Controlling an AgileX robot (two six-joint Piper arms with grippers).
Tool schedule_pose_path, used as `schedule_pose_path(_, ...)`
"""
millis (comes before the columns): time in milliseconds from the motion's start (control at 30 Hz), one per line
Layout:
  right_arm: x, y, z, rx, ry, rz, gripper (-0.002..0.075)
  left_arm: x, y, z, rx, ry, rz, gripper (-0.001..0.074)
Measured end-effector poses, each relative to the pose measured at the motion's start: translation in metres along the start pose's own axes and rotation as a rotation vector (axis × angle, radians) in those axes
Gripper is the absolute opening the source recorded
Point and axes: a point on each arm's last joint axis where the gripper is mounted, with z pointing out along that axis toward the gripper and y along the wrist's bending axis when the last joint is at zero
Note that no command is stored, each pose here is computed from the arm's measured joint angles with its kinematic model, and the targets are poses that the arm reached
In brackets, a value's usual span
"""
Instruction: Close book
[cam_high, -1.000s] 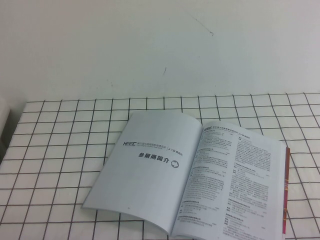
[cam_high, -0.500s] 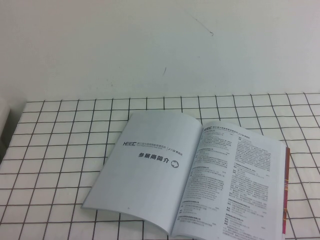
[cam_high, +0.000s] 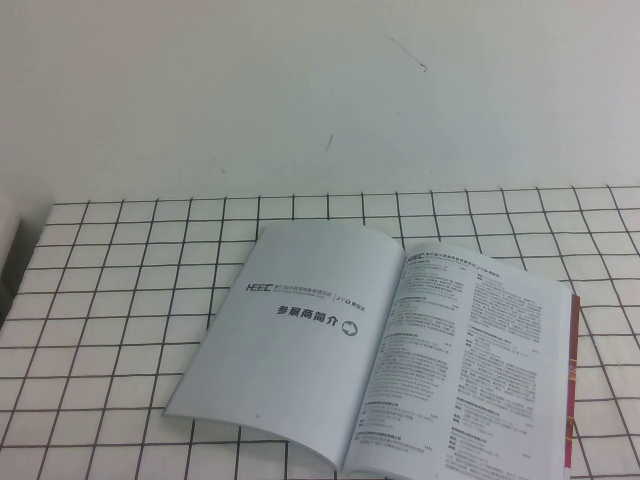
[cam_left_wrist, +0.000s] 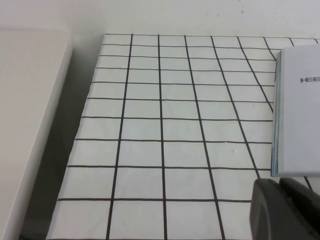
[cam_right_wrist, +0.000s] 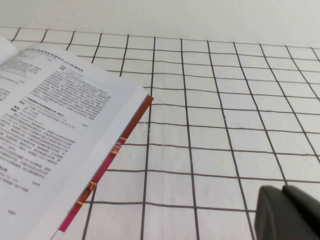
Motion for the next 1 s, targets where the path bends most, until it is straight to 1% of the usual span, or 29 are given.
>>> schedule_pose_path(533,0.0000,0.0000,0.0000,0.000,0.000,-0.014,-0.0003,0.0000,0.0000,0.0000,0.000,0.000,0.000,-0.0004)
schedule_pose_path(767,0.0000,0.0000,0.0000,0.000,0.000,-0.019,-0.0003,0.0000,0.0001,0.0000,-0.001,0.000,-0.034,-0.0004)
schedule_pose_path(1000,0.0000,0.0000,0.0000,0.000,0.000,-0.019,-0.0003,-0.0002,0.0006,0.0000,-0.006,-0.002,-0.024,-0.0004)
